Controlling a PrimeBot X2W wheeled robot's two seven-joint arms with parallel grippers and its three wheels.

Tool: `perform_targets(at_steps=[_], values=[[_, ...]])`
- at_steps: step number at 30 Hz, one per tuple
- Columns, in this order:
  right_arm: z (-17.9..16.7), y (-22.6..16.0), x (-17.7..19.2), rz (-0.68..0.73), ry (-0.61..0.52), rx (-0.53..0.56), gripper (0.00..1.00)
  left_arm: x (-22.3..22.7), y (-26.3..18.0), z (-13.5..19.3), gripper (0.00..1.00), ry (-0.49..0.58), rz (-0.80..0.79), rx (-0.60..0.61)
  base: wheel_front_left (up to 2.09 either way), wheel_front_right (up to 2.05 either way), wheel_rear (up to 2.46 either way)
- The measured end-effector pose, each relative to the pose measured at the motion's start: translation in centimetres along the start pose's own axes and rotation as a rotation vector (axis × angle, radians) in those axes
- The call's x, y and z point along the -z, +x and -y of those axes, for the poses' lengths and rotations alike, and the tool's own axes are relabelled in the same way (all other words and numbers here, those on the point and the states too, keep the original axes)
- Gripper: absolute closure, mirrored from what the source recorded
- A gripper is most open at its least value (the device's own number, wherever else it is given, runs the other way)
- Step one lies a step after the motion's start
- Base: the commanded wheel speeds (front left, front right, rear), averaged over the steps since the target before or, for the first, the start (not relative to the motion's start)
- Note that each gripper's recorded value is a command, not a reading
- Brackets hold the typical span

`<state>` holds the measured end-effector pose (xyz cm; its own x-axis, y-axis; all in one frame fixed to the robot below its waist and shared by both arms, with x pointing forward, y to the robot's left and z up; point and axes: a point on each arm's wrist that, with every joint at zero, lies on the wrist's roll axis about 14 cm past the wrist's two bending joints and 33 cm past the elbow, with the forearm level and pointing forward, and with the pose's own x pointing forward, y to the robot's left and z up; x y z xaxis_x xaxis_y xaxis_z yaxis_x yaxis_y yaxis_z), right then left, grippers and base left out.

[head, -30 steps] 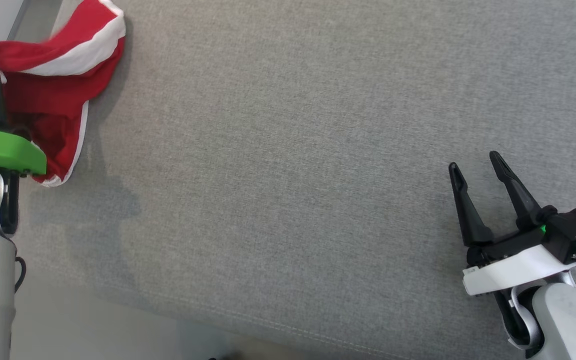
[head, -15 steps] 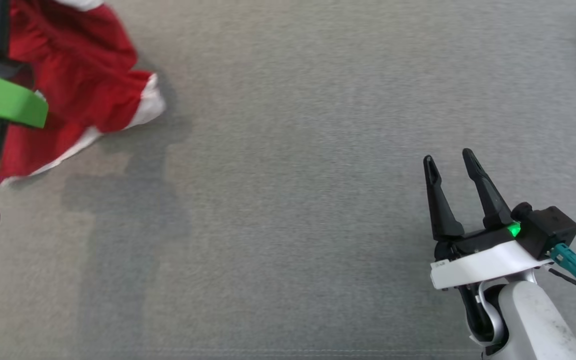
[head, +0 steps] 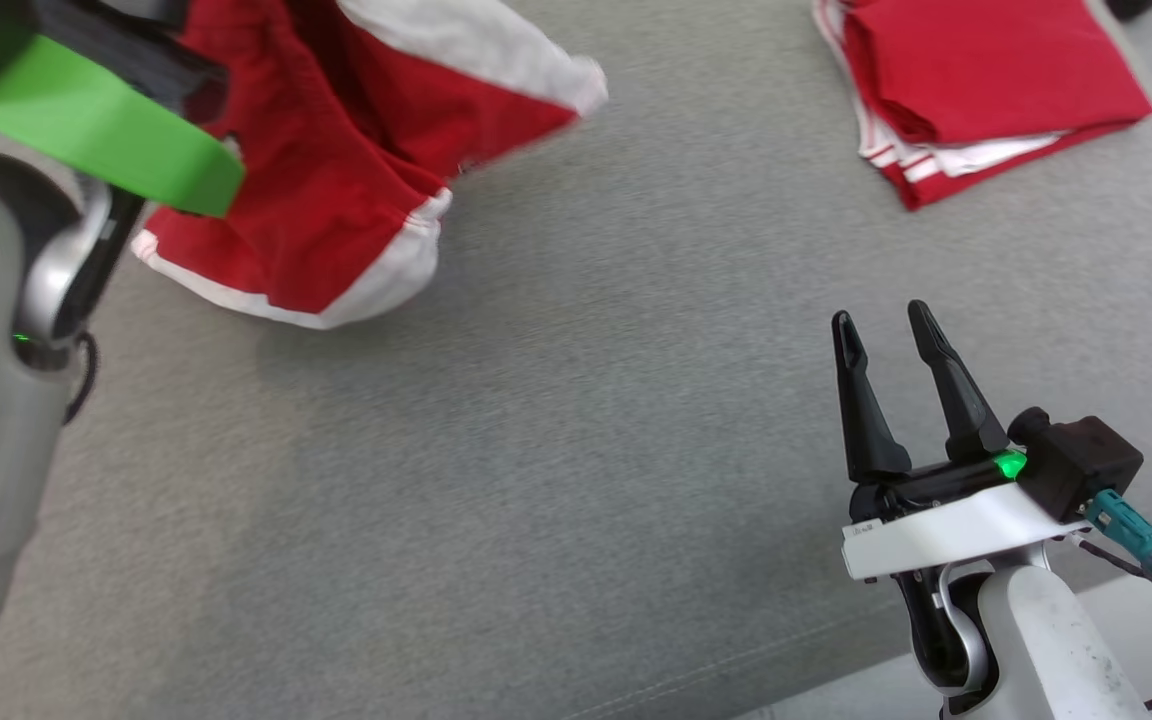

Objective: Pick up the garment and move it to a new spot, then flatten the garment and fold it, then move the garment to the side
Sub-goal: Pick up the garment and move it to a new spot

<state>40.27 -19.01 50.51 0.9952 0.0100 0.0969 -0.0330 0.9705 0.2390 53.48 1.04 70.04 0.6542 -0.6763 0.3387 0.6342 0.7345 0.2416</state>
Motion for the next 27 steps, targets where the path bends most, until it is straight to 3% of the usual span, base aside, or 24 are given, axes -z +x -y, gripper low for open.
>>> perform_targets(at_steps=[5,9,14,21,22,23,27], values=[[2.4,-1.9,-1.4,0.023,-0.021,0.081,0.00,2.3,2.1,5.3,1.00,-0.098,-0.049,0.128,0.00,0.00,0.00],[3.4,-2.6,-1.7,0.026,-0.033,0.117,0.00,9.0,0.4,9.3,1.00,-0.167,-0.236,0.202,0.00,0.00,0.00],[3.7,-2.3,-0.8,-0.001,-0.037,0.122,0.00,17.0,-3.4,13.1,1.00,-0.328,-0.422,0.197,0.00,0.00,0.00],[2.4,-0.4,1.3,-0.048,-0.039,0.064,0.00,22.4,-6.7,15.2,1.00,-0.405,-0.520,0.143,0.00,0.00,0.00],[2.2,-0.2,1.6,-0.053,-0.039,0.053,0.00,22.5,-6.9,15.4,0.70,-0.414,-0.514,0.136,0.00,0.00,0.00],[1.9,0.1,1.8,-0.058,-0.039,0.041,0.00,22.3,-6.8,15.4,0.00,-0.424,-0.489,0.122,0.00,0.00,0.00],[0.5,0.9,2.7,-0.073,-0.026,-0.007,0.00,20.1,-5.9,14.3,0.00,-0.401,-0.361,0.069,0.00,0.00,0.00]])
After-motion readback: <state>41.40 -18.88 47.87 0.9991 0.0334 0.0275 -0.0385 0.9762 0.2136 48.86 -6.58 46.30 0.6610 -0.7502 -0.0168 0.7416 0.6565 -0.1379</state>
